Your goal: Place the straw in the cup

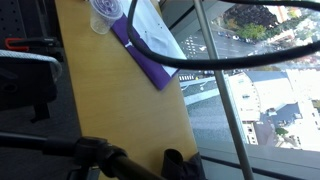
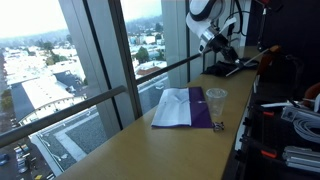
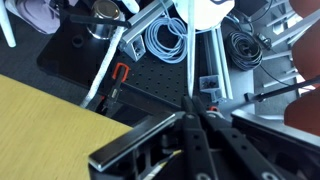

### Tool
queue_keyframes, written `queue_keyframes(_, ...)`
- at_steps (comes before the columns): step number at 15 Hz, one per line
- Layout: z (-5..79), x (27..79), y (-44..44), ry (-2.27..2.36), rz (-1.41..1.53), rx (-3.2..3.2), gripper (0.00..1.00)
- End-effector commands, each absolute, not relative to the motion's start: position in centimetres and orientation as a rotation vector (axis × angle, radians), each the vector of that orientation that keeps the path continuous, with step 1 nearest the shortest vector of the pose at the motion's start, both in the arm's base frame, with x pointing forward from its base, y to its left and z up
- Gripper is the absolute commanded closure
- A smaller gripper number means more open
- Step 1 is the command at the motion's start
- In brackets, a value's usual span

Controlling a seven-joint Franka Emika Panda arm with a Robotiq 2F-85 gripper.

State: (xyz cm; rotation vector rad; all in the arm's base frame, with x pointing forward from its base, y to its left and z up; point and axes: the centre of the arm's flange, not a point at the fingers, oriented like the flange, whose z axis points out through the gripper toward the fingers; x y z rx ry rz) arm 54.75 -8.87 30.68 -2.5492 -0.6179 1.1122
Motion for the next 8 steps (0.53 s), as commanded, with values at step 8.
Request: queue_keyframes(8,23.8,60.2,-13.5,-0.105,1.291,-2.370,1.00)
